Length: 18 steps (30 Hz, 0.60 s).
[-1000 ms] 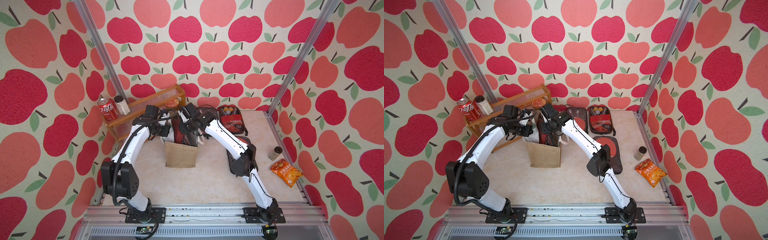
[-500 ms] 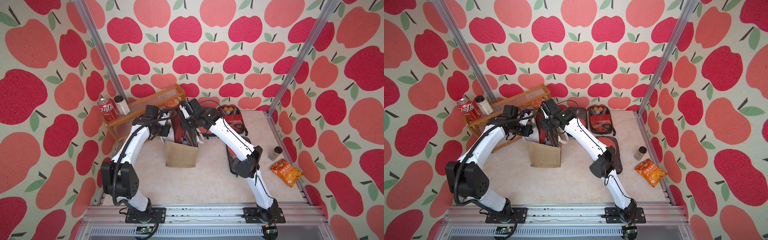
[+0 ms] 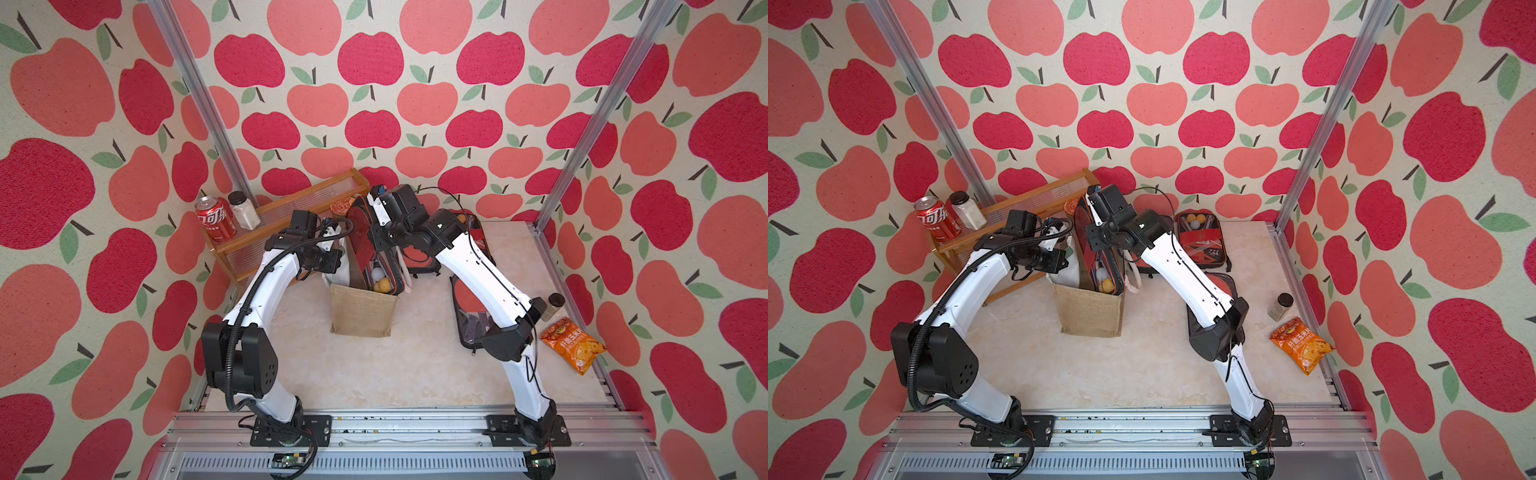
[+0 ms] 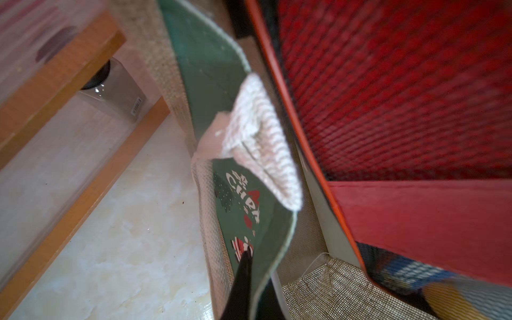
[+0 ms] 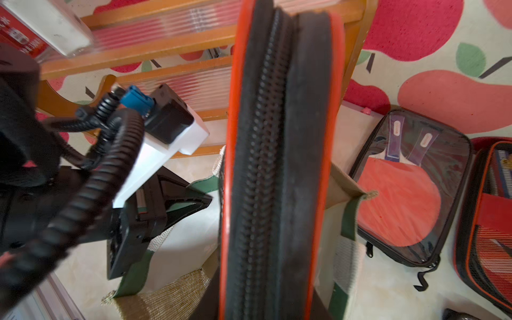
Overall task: Remove the ping pong set from the canvas bag
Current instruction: Pick up the ping pong set from the canvas bag, then place the ping pong set at the center of the board, then place the canvas bag at the center of the board.
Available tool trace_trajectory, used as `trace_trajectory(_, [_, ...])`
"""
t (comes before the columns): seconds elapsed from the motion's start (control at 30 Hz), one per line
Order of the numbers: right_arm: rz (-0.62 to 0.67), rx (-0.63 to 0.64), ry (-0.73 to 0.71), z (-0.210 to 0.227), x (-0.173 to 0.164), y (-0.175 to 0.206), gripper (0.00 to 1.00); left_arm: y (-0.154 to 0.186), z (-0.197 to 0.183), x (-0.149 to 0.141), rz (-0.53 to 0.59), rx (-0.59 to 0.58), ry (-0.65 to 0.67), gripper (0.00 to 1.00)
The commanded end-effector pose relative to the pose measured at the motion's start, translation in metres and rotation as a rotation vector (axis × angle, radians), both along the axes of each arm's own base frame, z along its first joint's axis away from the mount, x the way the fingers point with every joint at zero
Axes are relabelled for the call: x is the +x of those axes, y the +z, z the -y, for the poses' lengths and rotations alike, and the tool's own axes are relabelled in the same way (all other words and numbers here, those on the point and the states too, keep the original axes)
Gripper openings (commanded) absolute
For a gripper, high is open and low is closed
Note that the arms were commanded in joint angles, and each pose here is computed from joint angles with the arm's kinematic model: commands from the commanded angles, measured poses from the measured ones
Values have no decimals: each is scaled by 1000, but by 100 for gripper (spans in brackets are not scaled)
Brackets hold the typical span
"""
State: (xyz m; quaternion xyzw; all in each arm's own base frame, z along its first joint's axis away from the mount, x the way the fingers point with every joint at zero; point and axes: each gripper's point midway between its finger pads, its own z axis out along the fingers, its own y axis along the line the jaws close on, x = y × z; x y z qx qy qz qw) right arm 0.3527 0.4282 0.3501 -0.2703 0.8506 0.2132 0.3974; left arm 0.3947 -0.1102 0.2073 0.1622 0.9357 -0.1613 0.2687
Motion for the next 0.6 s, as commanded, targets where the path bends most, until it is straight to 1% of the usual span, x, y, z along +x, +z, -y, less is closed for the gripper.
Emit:
trace_trajectory(0.0, [169,71,-40,33,-2,74,0,-4,-1,-6,-21,19,-28,0])
trace_trajectory(0.17, [233,69,-101,60,3,96,0,-1,5,-8,-31,-21,-49,0])
trace_trajectory(0.33, [284,88,-162,89,5,115,0,2,13,-12,-51,-91,-84,0])
trace_trajectory(0.57, [357,80,-269,140,3,135,0,3,17,-12,-62,-112,-100,0])
